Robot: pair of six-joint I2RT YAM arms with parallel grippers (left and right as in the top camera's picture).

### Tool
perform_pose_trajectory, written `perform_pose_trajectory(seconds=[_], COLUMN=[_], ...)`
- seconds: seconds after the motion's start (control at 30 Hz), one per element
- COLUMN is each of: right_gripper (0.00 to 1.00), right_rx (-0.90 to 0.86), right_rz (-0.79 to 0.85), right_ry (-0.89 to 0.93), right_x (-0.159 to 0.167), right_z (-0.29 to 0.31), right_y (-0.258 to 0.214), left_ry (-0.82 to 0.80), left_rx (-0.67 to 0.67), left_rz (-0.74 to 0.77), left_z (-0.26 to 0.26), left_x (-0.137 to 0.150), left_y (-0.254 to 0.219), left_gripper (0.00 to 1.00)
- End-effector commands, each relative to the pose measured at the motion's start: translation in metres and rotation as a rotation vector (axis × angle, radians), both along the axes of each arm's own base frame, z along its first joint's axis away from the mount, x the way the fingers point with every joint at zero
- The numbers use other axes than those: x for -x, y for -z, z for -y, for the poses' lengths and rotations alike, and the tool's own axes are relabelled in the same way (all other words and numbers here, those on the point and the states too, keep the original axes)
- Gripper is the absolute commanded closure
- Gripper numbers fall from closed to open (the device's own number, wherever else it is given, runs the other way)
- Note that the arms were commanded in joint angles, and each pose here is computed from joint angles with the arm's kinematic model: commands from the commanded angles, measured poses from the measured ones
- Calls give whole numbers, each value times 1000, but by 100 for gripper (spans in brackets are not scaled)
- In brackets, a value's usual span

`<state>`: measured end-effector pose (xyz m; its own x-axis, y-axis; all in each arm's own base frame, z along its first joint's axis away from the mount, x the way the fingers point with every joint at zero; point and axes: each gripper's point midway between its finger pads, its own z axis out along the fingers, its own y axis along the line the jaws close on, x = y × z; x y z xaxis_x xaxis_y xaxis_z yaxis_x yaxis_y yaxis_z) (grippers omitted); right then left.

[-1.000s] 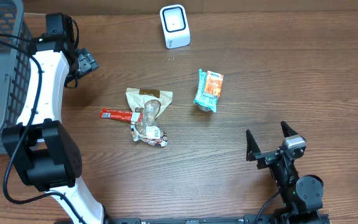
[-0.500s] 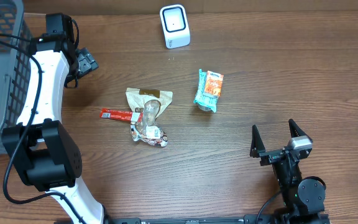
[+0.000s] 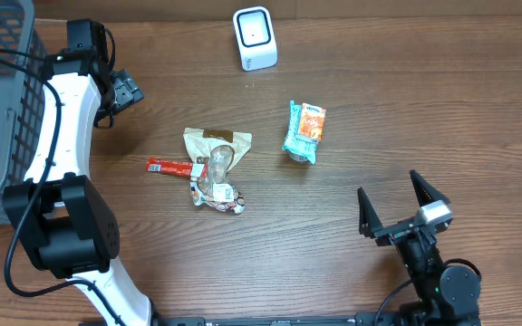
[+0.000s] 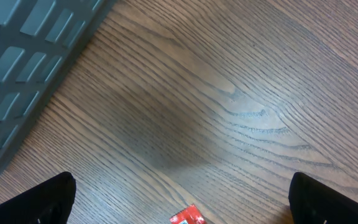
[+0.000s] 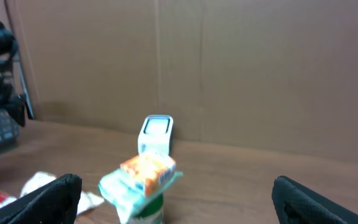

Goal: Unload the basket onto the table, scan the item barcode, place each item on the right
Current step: 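Raise the right arm and reach toward the teal snack pack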

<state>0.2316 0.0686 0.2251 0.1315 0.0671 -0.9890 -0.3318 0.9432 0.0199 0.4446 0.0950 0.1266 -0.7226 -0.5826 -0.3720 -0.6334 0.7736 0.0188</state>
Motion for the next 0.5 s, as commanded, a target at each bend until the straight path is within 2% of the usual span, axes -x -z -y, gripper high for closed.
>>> perform_pose_trajectory(seconds=[0.0,0.17,0.3,0.47], right_gripper=[0,0,0,0], right_rx=[-9,9,49,87], right_rz=[111,11,-229,-543], right_ry=[-12,-19,-41,-60], right_x=[13,-9,-50,-99], right_z=[0,-5,-16,-27], right_y=[-70,-112,-120,-98], left_ry=[3,3,3,3], left_rx=[6,6,6,5], left_rz=[28,28,28,28], left_z=[4,4,4,4], left_x=[-5,-5,-5,-5], left_y=[-9,-9,-9,-9], left_gripper=[0,0,0,0])
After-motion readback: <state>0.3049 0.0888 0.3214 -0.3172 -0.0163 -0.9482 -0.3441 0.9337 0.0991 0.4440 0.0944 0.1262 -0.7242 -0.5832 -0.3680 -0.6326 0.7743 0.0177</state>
